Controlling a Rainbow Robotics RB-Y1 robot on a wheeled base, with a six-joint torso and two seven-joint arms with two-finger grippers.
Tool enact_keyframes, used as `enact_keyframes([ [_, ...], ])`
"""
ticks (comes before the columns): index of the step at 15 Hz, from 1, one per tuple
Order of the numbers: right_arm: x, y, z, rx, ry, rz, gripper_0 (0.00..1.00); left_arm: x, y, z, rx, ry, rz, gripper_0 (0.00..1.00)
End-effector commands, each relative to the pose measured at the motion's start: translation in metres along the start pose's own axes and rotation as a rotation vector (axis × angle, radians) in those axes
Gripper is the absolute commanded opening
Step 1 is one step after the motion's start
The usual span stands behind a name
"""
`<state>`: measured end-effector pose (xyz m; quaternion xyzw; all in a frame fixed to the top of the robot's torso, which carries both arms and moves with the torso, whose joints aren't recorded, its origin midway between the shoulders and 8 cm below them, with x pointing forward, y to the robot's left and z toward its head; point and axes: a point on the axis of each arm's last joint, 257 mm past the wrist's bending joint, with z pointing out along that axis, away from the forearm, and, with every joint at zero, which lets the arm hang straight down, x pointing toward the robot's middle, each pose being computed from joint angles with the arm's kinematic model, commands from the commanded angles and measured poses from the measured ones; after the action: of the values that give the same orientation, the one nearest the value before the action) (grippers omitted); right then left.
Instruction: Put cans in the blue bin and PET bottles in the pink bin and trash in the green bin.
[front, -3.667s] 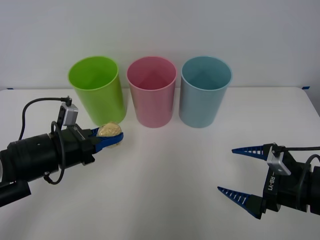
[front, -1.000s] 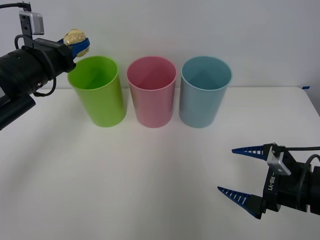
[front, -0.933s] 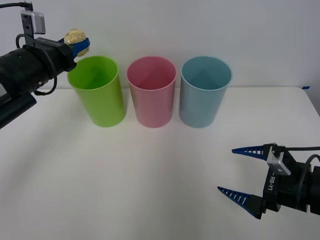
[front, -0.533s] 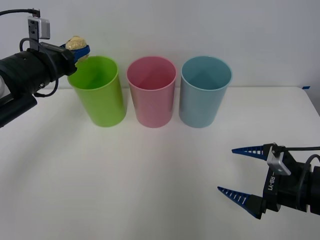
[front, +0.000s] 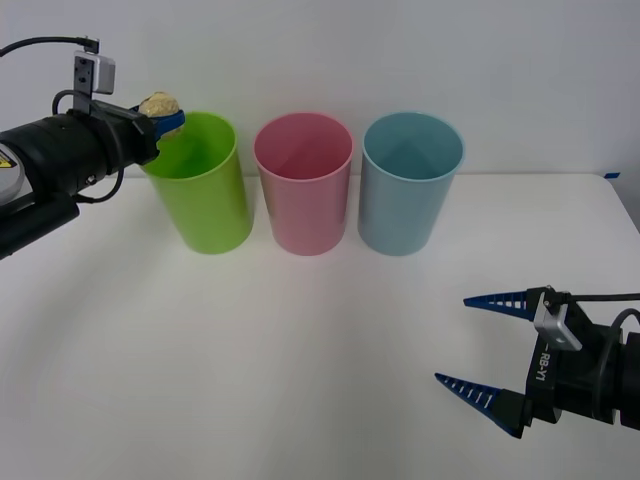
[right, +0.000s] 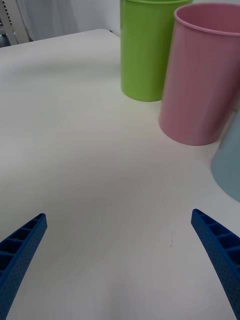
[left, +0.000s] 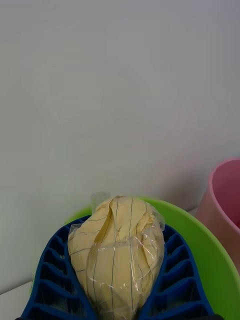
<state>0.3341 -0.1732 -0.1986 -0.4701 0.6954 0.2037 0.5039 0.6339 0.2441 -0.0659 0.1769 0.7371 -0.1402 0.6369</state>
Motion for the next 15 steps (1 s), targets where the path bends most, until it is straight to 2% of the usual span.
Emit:
enact_keyframes([
  [1, 0.000, 0.000, 0.000, 0.000, 0.000, 0.000, 1.00, 0.005, -0.004, 0.000, 0.020, 0.023, -0.009, 0.00],
  [7, 0.000, 0.000, 0.000, 0.000, 0.000, 0.000, 1.00, 0.003, -0.004, 0.000, 0.021, 0.020, -0.033, 0.03],
  [8, 0.000, 0.000, 0.000, 0.000, 0.000, 0.000, 1.00, 0.003, -0.004, 0.000, 0.019, 0.020, -0.035, 0.19],
  [9, 0.000, 0.000, 0.000, 0.000, 0.000, 0.000, 1.00, 0.002, -0.003, 0.000, 0.018, 0.018, -0.035, 0.45],
  [10, 0.000, 0.000, 0.000, 0.000, 0.000, 0.000, 1.00, -0.001, -0.004, 0.001, 0.019, 0.014, -0.034, 0.86],
  [11, 0.000, 0.000, 0.000, 0.000, 0.000, 0.000, 1.00, -0.003, -0.003, 0.001, 0.018, 0.012, -0.033, 0.97],
  [12, 0.000, 0.000, 0.000, 0.000, 0.000, 0.000, 1.00, -0.004, -0.003, 0.001, 0.019, 0.011, -0.034, 1.00],
  [15, 0.000, 0.000, 0.000, 0.000, 0.000, 0.000, 1.00, -0.006, -0.003, 0.001, 0.015, 0.005, -0.041, 1.00],
])
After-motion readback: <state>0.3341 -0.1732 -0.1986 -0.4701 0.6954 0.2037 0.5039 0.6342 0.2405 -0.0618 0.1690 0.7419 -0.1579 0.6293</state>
